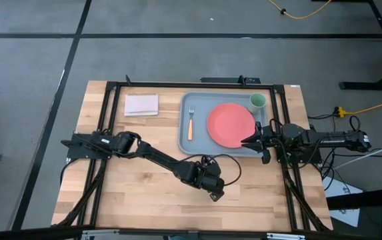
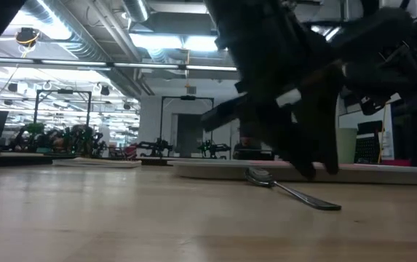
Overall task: Pick and place plate/cup/fork/spoon on tray
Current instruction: Put the black spoon beside the yellow fork on the gray serving tray
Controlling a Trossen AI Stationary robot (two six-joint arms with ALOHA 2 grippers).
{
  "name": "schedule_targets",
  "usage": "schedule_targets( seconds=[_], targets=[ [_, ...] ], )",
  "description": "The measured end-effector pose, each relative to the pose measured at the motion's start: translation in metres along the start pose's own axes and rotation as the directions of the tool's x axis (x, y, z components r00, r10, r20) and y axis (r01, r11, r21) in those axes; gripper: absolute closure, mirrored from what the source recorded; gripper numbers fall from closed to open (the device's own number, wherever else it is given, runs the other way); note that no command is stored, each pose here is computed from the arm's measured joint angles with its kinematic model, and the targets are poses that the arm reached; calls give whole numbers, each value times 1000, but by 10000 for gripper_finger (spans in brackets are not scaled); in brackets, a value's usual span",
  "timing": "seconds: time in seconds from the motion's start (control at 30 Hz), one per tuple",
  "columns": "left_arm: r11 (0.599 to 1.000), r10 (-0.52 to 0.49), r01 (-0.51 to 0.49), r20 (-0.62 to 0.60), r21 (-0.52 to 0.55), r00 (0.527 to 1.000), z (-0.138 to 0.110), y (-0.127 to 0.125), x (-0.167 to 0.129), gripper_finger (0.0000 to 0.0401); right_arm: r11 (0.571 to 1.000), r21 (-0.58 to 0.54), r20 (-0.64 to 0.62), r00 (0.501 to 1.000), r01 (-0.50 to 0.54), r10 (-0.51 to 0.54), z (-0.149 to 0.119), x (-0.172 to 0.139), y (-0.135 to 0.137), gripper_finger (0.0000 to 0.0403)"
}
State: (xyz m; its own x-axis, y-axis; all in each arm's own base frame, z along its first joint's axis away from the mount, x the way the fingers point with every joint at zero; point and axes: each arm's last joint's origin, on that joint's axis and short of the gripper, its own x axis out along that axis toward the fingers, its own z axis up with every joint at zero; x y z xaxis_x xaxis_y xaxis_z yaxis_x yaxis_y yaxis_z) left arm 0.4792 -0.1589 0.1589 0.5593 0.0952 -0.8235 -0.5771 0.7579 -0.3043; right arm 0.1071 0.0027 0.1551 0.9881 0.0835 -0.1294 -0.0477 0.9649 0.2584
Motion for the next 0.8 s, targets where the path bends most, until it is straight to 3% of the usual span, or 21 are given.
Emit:
schedule_targets(
  seconds=[0.2, 0.37, 0.8],
  targets=[
    [998, 37, -40, -81, -39, 996, 1, 10, 4, 316, 1000, 5, -4, 1000, 0, 0, 0, 0, 0, 324],
    [994, 102, -105, -80, -30, 992, 2, 17, 5, 317, 1000, 6, -4, 1000, -1, 1, 0, 0, 0, 324],
    [970, 240, -241, -245, 25, 939, -3, 34, -11, 317, 1000, 5, -5, 1000, -1, 1, 0, 0, 0, 324]
  ],
)
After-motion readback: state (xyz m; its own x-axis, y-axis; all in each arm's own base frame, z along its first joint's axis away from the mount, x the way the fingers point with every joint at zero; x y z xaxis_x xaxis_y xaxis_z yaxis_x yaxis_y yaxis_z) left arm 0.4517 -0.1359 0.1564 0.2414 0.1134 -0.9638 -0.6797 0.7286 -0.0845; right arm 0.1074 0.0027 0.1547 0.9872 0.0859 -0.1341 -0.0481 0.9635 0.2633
